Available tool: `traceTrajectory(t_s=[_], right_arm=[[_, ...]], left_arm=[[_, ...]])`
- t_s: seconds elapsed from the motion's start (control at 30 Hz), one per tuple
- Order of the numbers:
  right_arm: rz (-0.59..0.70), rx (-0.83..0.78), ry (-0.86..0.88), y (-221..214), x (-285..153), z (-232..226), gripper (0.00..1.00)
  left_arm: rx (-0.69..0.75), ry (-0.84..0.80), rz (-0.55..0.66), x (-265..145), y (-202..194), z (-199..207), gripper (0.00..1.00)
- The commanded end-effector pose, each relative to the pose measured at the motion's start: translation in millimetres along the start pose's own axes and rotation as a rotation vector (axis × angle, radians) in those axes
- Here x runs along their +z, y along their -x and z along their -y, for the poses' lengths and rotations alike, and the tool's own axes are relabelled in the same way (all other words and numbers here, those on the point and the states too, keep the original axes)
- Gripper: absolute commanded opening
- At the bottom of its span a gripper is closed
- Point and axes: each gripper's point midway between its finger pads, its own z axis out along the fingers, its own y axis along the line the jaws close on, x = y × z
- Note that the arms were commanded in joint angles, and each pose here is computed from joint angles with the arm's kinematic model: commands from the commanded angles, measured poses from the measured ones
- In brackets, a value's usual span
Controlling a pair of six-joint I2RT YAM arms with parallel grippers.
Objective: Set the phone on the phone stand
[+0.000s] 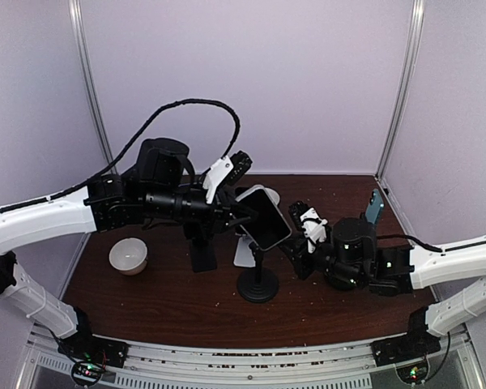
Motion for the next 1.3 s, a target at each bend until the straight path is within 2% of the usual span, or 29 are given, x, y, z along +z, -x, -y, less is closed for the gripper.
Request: traceTrajectory(t_s=[0.0, 0.07, 0.13, 0.33, 0.4, 0.43, 0.47, 0.5, 0.53, 0.57, 0.7, 0.83, 0.97, 1.1, 1.17, 1.27], right_arm=[[-0.038, -0.041, 0.078, -5, -2, -12, 0.2], [-0.017, -0.026, 0.083, -1, -7, -11, 0.31], [-0.008, -0.02, 0.081, 0, -11, -8, 0.38], [-0.002, -0.035, 0.046, 4, -27, 5, 0.43], [-0.016, -0.053, 0.053, 6, -33, 6, 0.49], [-0.037, -0.066, 0.062, 4, -36, 6, 0.55], [-0.05, -0.068, 0.08, 5, -39, 5, 0.69], [-0.061, -0.07, 0.097, 7, -41, 4, 0.89], [-0.077, -0.072, 0.104, 9, -44, 5, 0.99], [-0.079, -0.072, 0.108, 16, -46, 7, 1.0], [-0.046, -0.101, 0.251, 41, -52, -6, 0.98], [-0.015, -0.118, 0.367, 61, -47, -13, 0.86], [-0.053, -0.141, 0.471, 56, -37, -24, 0.76], [-0.081, -0.146, 0.582, 50, -38, -42, 0.72], [-0.08, -0.144, 0.597, 48, -40, -44, 0.71], [-0.07, -0.133, 0.594, 49, -42, -44, 0.62]], left_arm=[[0.037, 0.033, -0.217, 12, -65, -19, 0.0], [0.051, 0.026, -0.209, 14, -59, -19, 0.0], [0.066, 0.02, -0.204, 16, -55, -19, 0.0], [0.111, -0.045, -0.141, 18, -40, -8, 0.0], [0.12, -0.051, -0.132, 19, -35, -8, 0.0], [0.123, -0.054, -0.138, 21, -36, -8, 0.0], [0.127, -0.057, -0.146, 23, -35, -8, 0.0], [0.132, -0.063, -0.155, 25, -36, -8, 0.0], [0.138, -0.069, -0.165, 26, -37, -8, 0.0], [0.143, -0.07, -0.173, 27, -39, -8, 0.0], [0.156, -0.081, -0.189, 30, -43, -8, 0.0], [0.18, -0.112, -0.185, 30, -40, -3, 0.0], [0.205, -0.126, -0.174, 30, -35, -1, 0.0], [0.24, -0.167, -0.137, 29, -23, 6, 0.0], [0.249, -0.188, -0.114, 29, -16, 10, 0.0], [0.254, -0.236, -0.093, 28, -10, 18, 0.0]])
